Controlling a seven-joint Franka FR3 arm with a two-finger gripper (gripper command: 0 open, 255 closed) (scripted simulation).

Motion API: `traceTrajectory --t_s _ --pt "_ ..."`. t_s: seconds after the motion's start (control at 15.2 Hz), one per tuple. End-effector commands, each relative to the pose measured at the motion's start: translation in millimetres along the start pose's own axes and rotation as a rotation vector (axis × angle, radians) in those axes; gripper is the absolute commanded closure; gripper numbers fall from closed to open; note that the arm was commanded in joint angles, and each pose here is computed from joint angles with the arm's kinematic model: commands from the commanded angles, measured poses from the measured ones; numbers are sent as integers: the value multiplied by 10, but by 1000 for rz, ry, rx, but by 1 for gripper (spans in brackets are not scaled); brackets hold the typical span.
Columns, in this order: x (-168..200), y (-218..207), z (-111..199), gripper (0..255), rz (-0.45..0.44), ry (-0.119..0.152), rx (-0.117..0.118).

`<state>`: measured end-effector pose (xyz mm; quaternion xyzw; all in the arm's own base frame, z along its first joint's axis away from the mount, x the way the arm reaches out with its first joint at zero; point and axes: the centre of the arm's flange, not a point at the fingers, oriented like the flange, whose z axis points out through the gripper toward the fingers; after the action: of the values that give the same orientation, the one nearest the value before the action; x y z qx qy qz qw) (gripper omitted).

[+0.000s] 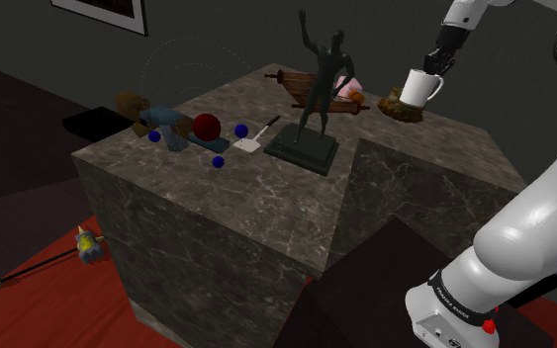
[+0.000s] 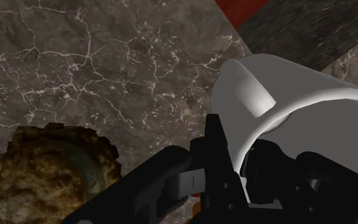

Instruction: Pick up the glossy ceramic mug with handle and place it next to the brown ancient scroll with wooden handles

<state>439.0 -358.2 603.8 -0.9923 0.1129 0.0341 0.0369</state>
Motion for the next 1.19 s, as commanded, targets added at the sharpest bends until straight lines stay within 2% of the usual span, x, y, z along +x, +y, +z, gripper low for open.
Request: traceTrajectory --t_s 0.0,1.12 --pt "4 8 104 255 0 1 0" --pt "72 67 997 255 0 1 0"
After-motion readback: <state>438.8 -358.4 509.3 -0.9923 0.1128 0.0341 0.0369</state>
